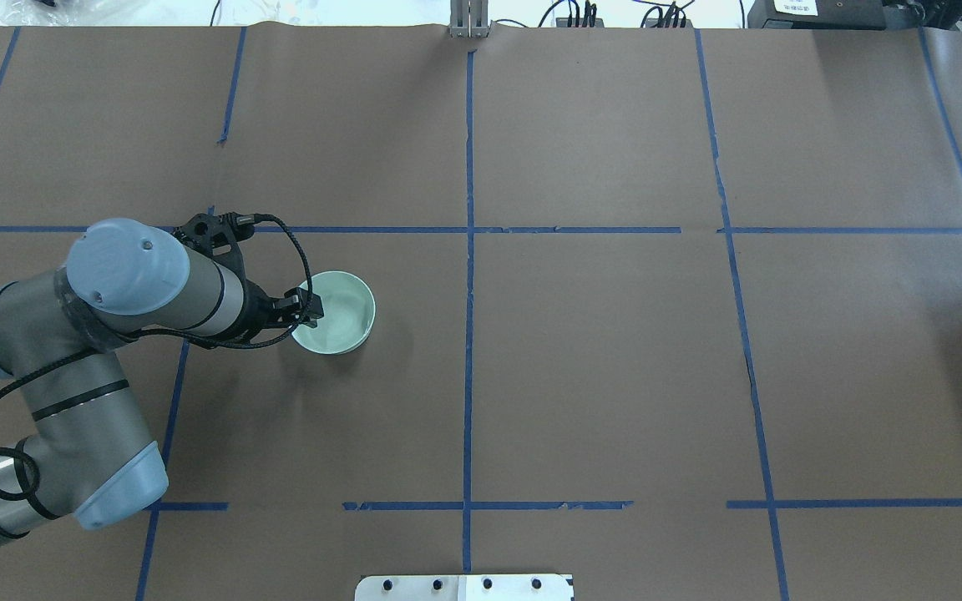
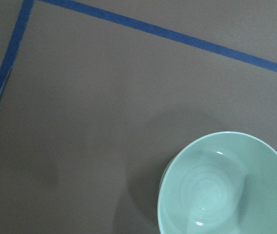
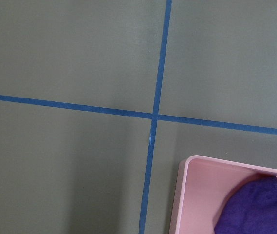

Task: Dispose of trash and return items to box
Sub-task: 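Grasp the rim of the pale green bowl with the left gripper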

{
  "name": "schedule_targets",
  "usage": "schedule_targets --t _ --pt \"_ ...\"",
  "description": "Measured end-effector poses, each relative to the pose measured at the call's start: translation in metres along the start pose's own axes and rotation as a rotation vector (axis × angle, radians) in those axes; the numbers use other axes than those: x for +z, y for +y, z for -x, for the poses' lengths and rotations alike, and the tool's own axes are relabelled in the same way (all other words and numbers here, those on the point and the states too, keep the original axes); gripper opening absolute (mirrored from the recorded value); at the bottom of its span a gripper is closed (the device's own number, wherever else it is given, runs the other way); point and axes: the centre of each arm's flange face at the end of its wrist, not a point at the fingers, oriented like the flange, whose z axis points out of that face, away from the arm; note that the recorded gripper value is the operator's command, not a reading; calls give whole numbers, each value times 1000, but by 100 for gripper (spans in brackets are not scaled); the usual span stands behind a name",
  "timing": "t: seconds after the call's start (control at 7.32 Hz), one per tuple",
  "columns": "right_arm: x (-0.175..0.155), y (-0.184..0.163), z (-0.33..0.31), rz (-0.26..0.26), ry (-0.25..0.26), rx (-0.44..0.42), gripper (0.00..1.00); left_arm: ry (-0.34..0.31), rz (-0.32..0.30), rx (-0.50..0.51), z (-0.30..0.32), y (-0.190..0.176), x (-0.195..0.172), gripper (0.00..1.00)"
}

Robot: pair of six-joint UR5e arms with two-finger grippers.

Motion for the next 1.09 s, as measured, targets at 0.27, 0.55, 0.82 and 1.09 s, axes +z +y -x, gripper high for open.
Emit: schedule_targets --t 0.27,0.55,0.82,1.09 --pt "3 0 4 7 -19 -3 100 -28 2 1 0 1 20 59" --pt "9 0 10 21 -32 18 100 -31 3 2 -1 0 26 0" --pt "15 -5 21 29 -36 85 100 -19 6 10 -7 1 24 0" --pt "17 -8 25 32 -36 89 100 11 8 21 -12 3 19 0"
